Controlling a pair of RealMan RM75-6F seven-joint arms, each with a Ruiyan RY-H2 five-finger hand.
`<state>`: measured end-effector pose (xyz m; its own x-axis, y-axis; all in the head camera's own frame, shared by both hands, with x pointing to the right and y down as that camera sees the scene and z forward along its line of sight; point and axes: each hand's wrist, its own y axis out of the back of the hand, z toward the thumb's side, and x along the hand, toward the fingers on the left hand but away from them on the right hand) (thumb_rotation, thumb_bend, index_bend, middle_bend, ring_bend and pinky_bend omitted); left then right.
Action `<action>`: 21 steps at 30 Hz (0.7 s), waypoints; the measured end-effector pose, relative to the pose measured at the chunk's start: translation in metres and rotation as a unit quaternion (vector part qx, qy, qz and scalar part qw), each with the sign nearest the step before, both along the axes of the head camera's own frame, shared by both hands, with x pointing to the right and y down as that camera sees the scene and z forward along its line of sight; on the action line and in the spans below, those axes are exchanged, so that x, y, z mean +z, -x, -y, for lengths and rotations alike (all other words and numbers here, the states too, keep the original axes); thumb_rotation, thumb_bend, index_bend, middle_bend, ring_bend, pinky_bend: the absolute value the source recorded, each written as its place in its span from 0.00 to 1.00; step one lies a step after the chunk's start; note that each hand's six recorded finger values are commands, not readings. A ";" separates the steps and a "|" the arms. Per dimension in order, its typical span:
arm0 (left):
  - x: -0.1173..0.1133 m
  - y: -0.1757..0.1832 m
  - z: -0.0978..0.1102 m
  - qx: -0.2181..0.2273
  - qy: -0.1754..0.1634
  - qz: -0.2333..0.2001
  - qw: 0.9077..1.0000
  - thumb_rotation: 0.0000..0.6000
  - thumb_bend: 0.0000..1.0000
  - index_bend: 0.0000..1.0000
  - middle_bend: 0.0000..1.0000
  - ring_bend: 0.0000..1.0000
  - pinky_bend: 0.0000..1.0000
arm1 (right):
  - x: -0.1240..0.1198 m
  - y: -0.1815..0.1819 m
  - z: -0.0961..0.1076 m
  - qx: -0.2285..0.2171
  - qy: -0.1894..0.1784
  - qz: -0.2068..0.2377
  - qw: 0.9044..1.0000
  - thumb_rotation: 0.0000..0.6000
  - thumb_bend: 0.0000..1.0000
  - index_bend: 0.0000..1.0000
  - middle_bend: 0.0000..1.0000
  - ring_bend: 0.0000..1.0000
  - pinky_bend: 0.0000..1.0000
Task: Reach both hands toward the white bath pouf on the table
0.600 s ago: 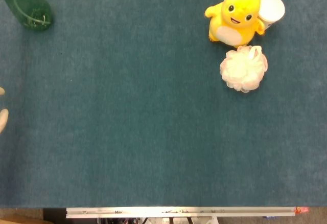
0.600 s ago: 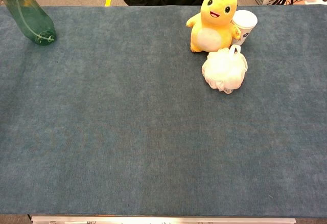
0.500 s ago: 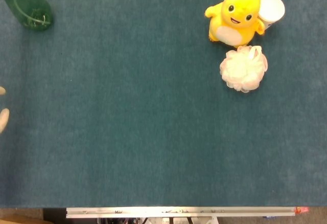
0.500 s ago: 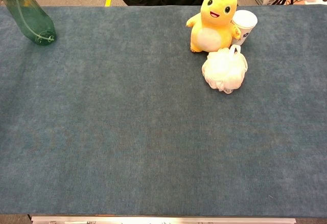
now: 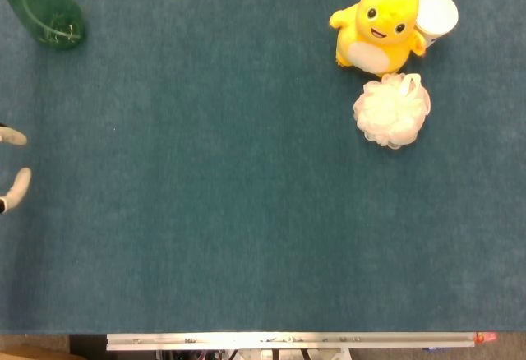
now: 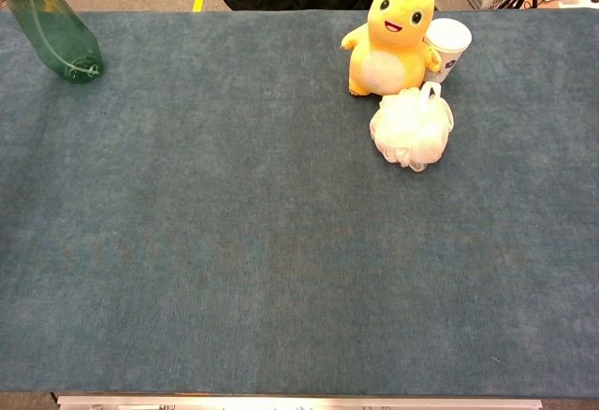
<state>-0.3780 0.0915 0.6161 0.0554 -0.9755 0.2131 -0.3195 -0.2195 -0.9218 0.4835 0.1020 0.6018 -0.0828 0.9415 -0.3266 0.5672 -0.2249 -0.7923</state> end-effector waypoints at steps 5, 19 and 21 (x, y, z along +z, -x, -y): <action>0.002 -0.014 0.004 0.009 0.036 -0.055 0.998 1.00 0.31 0.38 0.38 0.29 0.30 | 0.005 0.012 0.003 -0.015 0.036 0.035 0.999 1.00 0.22 0.23 0.16 0.08 0.15; 0.018 -0.067 0.014 0.054 0.189 -0.196 0.961 0.84 0.31 0.28 0.24 0.20 0.26 | 0.025 0.058 0.005 -0.028 0.152 0.171 0.973 1.00 0.11 0.23 0.16 0.08 0.15; 0.021 -0.075 0.014 0.056 0.210 -0.214 0.952 0.83 0.31 0.26 0.22 0.18 0.26 | 0.027 0.066 0.004 -0.028 0.170 0.196 0.965 1.00 0.11 0.23 0.16 0.08 0.15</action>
